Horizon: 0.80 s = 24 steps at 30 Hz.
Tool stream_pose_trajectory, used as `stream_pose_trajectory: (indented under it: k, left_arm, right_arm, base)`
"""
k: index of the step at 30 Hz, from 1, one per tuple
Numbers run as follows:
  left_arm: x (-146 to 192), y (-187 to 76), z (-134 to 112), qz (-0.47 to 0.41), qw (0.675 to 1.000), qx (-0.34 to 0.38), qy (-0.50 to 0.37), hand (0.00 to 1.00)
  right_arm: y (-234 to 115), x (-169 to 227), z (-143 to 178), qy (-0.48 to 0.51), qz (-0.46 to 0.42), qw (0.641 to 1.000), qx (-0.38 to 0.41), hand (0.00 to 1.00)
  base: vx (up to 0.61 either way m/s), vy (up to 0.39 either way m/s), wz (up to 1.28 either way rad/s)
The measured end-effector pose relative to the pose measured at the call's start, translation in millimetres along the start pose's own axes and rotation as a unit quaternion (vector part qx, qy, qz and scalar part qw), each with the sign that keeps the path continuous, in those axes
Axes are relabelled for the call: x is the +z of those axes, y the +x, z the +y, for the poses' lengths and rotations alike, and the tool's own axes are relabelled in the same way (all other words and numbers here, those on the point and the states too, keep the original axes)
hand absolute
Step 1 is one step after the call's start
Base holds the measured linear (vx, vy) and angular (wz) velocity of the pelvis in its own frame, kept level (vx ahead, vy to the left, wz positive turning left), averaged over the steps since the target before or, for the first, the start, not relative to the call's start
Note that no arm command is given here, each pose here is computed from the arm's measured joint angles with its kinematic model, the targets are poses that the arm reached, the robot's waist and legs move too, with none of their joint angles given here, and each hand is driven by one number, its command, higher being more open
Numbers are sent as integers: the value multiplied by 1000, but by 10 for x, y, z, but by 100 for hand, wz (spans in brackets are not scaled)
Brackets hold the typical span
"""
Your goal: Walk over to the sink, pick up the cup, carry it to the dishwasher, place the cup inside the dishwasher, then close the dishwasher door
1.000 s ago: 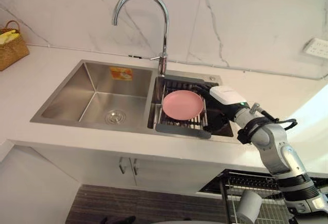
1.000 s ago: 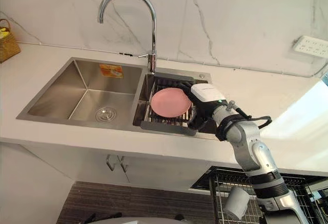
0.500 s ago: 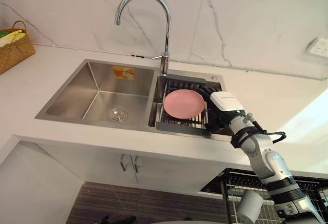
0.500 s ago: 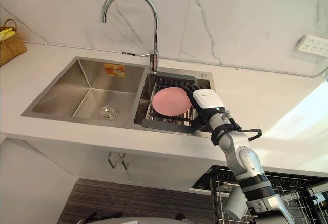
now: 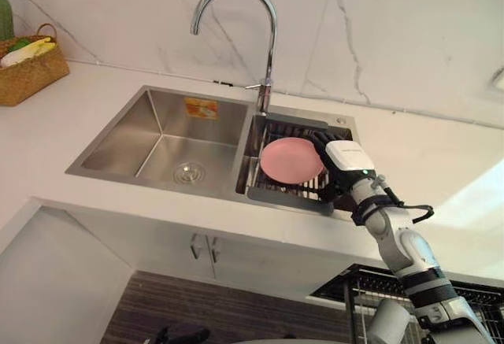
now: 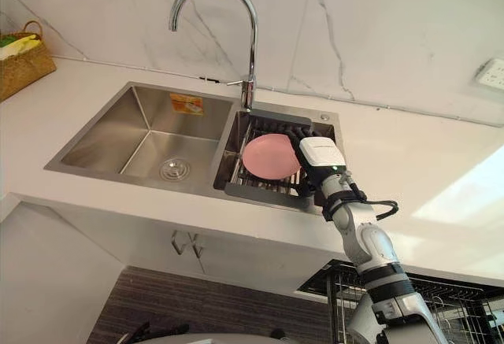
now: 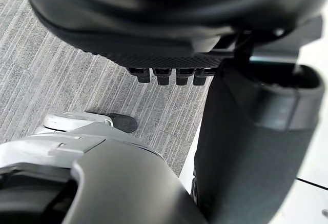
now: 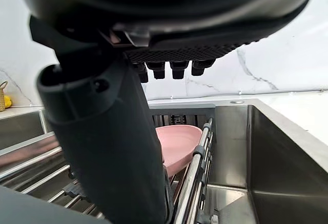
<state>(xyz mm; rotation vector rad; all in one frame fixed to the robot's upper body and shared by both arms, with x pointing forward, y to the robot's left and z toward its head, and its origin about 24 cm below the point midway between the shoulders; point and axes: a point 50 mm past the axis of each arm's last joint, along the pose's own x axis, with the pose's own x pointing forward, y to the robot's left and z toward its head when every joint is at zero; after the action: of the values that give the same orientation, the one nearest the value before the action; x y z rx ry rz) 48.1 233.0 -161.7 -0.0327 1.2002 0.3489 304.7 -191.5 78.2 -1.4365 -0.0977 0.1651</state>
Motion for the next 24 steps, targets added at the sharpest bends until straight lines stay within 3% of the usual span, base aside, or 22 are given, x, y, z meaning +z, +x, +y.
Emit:
stream_pose_trajectory:
  k: [24]
  left_arm:
    - [65, -2, -40, -15, 1000, -2, 6, 100]
  right_arm:
    - [214, 1, 237, -72, 21, 996, 56, 100]
  base:
    - [-12, 5, 7]
